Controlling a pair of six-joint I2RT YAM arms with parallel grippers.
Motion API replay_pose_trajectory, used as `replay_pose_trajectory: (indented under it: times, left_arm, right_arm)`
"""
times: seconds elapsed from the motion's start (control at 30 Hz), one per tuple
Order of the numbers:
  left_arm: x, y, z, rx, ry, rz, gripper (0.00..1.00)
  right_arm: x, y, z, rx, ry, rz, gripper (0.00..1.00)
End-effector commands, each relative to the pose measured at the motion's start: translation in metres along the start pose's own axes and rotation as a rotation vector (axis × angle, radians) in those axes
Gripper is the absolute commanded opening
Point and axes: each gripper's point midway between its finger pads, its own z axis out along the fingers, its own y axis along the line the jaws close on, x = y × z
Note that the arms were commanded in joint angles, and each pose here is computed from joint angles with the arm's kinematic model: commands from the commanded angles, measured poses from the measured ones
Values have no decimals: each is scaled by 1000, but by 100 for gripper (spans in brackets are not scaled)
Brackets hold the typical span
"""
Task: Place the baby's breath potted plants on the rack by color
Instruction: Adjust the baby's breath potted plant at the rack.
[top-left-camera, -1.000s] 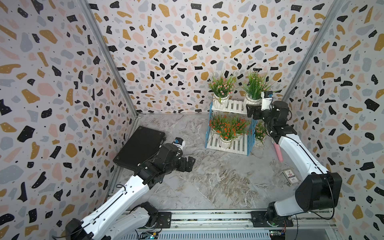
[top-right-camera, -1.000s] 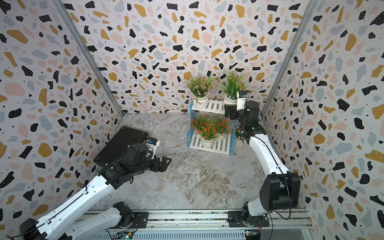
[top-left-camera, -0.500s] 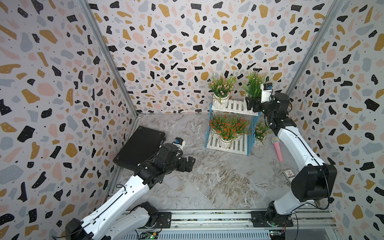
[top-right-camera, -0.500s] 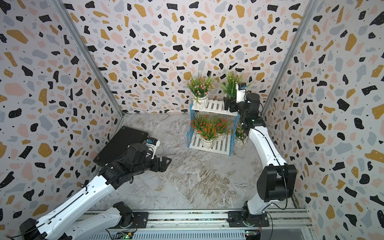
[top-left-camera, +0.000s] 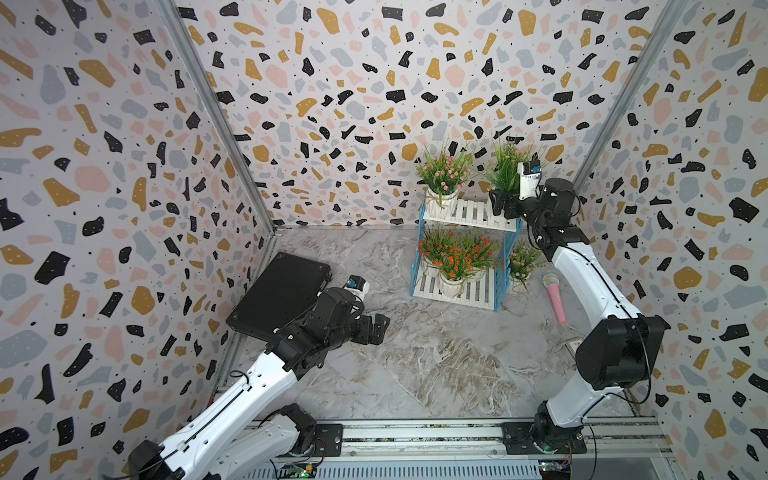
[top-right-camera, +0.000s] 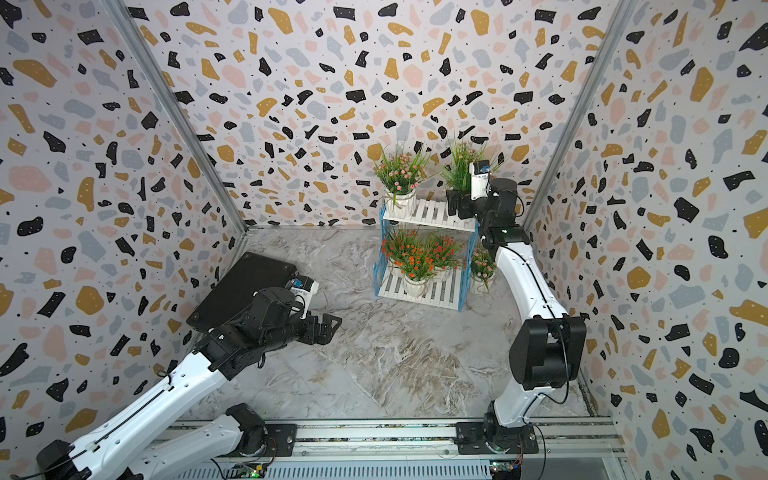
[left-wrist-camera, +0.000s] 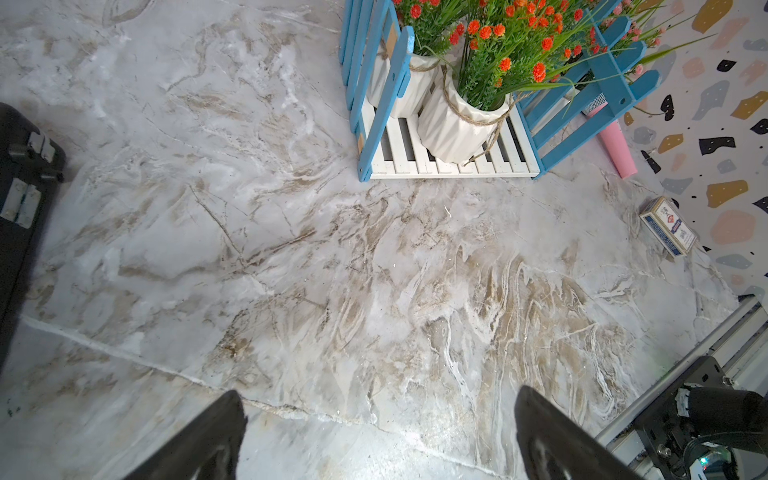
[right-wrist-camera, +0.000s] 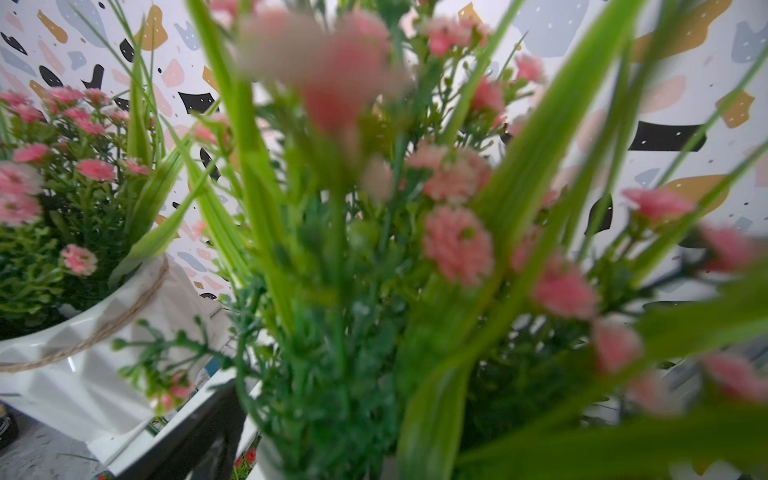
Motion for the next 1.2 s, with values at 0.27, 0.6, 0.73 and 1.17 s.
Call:
replay_pose_trajectory:
  times: [0.27,0.6,0.73,1.17]
  left_arm:
    - [-14,-2,-9,-3,-48,9,99]
    - [-14,-3,-9,2,-47,7,99]
    - [-14,-3,-9,2,-50,5,99]
    - [-14,-3,-7,7,-49,-1,99]
  right_arm:
    - [-16,-7,1,25,-19,-14,95]
    - [-31,-5,-8,26,-65,-15,76]
    - [-39,-2,-14,11,-85,-8,72]
    - [-66,22,-29,-75,-134,12,67]
